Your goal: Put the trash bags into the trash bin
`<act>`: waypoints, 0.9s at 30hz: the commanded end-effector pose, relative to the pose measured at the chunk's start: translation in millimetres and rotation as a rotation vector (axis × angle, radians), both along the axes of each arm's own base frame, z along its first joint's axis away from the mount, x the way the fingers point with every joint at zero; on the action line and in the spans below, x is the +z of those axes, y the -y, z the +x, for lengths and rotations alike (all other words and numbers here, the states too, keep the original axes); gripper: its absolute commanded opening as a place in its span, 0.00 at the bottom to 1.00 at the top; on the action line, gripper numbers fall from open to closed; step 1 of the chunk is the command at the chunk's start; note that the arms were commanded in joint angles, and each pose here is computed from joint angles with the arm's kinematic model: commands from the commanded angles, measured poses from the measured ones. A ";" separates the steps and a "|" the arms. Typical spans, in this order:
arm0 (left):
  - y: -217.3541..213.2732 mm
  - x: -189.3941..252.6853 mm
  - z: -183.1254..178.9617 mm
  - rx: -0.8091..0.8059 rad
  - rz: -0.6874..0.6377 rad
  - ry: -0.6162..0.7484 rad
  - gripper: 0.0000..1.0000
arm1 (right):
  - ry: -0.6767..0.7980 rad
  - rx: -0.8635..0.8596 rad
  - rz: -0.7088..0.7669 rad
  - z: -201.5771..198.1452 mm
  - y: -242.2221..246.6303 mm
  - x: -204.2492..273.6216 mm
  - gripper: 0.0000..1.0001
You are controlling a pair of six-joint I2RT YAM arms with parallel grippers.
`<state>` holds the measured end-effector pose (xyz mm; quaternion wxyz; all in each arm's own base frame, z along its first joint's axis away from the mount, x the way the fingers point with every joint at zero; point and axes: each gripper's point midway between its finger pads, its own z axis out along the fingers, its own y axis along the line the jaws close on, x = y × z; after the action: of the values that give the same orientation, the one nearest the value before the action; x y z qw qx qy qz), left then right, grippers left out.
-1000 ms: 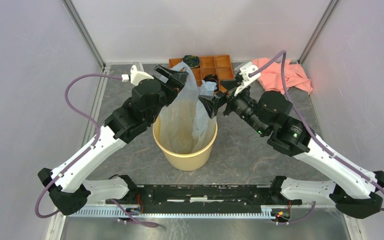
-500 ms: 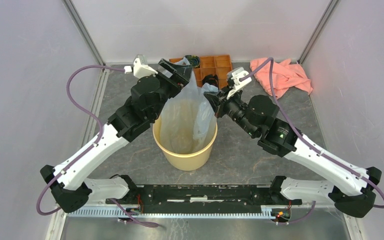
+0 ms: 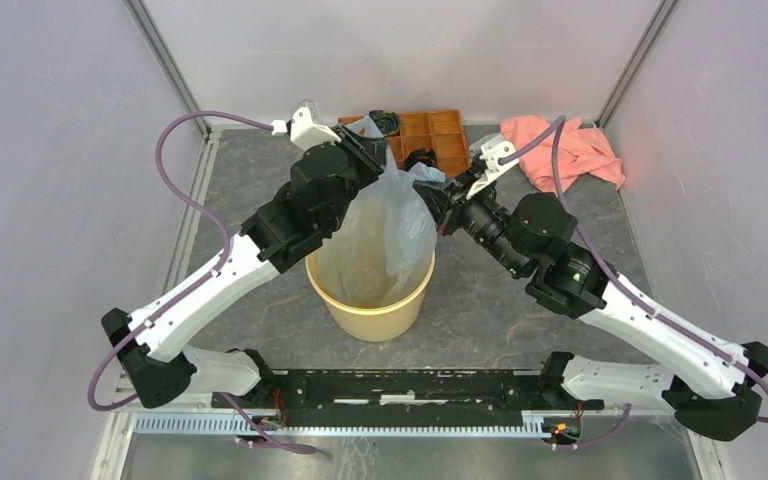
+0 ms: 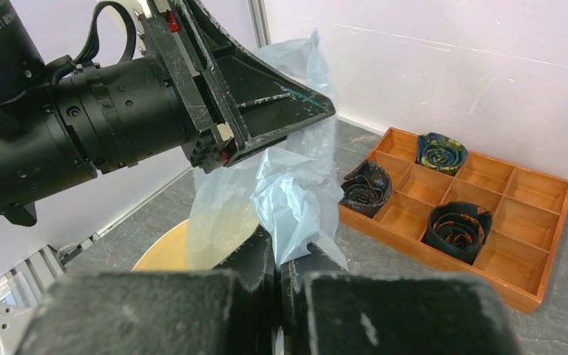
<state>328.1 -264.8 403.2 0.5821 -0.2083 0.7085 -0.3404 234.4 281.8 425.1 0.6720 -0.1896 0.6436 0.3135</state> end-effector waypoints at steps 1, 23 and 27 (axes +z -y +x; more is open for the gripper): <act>-23.9 21.7 0.3 0.093 0.042 0.048 0.24 | 0.027 -0.009 0.034 -5.1 10.6 12.2 0.01; -153.3 -106.9 -206.1 -0.245 -0.122 -0.246 0.02 | -0.055 -0.120 -0.154 -12.5 58.4 -57.9 0.19; -147.7 -119.2 -220.4 -0.316 -0.205 -0.249 0.02 | -0.084 -0.091 -0.180 -18.4 57.8 -69.8 0.15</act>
<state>122.1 -114.2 306.7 0.4554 -0.1726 0.7507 -0.4463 219.2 232.1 364.0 0.6448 -0.2036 0.6958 0.2423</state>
